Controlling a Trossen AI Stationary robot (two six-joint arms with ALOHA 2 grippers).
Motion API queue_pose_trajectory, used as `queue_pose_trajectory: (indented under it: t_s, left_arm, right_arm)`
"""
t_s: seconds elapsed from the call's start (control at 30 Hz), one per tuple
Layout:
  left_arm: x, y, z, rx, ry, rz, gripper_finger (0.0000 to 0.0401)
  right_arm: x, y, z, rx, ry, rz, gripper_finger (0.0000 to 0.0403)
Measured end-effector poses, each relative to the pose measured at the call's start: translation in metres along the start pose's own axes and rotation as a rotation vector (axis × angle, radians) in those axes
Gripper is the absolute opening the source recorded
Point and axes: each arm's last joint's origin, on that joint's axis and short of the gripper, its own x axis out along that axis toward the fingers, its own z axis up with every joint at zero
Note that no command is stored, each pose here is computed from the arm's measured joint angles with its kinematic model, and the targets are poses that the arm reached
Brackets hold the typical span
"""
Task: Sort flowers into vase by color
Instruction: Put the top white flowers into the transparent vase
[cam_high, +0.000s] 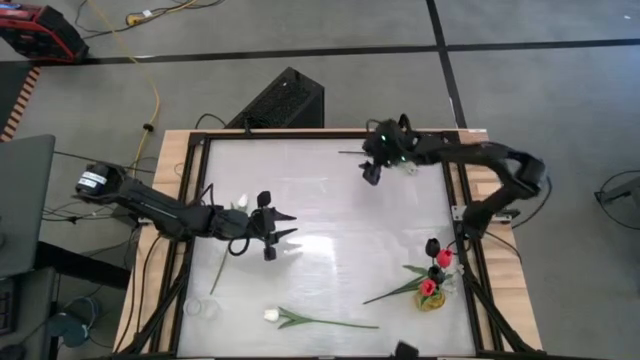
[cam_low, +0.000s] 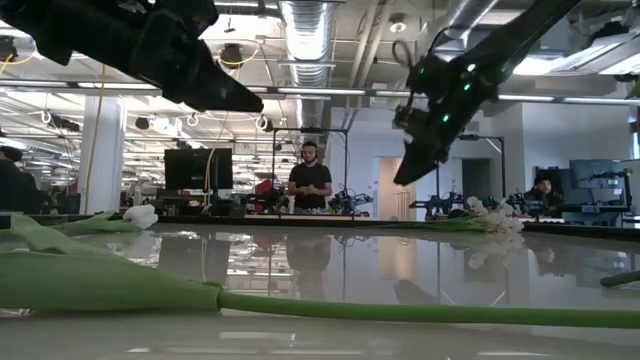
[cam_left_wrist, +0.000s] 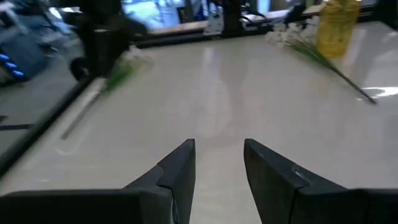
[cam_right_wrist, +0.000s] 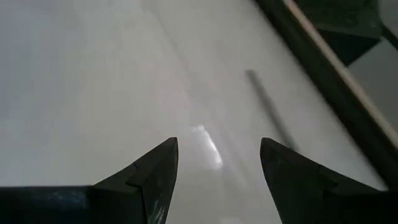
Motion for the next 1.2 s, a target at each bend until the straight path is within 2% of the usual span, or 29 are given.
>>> queue_pose_trajectory:
  t_s: [0.13, 0.3, 0.47, 0.73, 0.8, 0.87, 1.03, 1.1, 1.2]
  left_arm:
    - [0.001, 0.002, -0.003, -0.034, 0.02, -0.056, 0.0126]
    - [0.001, 0.0, -0.003, -0.036, 0.021, -0.112, 0.0126]
    - [0.001, 0.0, -0.003, -0.034, 0.021, -0.116, 0.0126]
    - [0.001, 0.0, -0.003, -0.053, 0.022, -0.116, 0.0126]
    - [0.001, 0.0, -0.003, -0.066, 0.023, -0.116, 0.0126]
    - [0.001, 0.0, -0.003, -0.097, 0.025, -0.116, 0.0126]
    - [0.001, 0.0, -0.002, -0.234, 0.029, -0.133, 0.0126]
    - [0.002, 0.002, -0.001, -0.294, 0.032, -0.155, 0.0126]
    - [0.004, 0.005, -0.002, -0.394, 0.052, -0.185, 0.0126]
  right_arm:
    - [0.024, -0.025, 0.007, -0.009, 0.043, -0.029, 0.0255]
    - [0.049, -0.04, 0.01, -0.085, 0.095, -0.029, 0.0255]
    - [0.07, -0.055, 0.014, -0.091, 0.139, -0.033, 0.0255]
    - [0.093, -0.07, 0.005, -0.106, 0.252, -0.028, 0.0248]
    - [0.092, -0.072, 0.003, -0.114, 0.274, -0.029, 0.0227]
    - [0.089, -0.071, 0.002, -0.108, 0.289, -0.017, 0.0189]
    - [0.077, -0.054, 0.005, -0.146, 0.335, 0.039, 0.0037]
    - [0.07, -0.041, 0.013, -0.202, 0.313, 0.053, 0.0024]
    - [0.055, -0.012, 0.031, -0.281, 0.245, 0.075, 0.003]
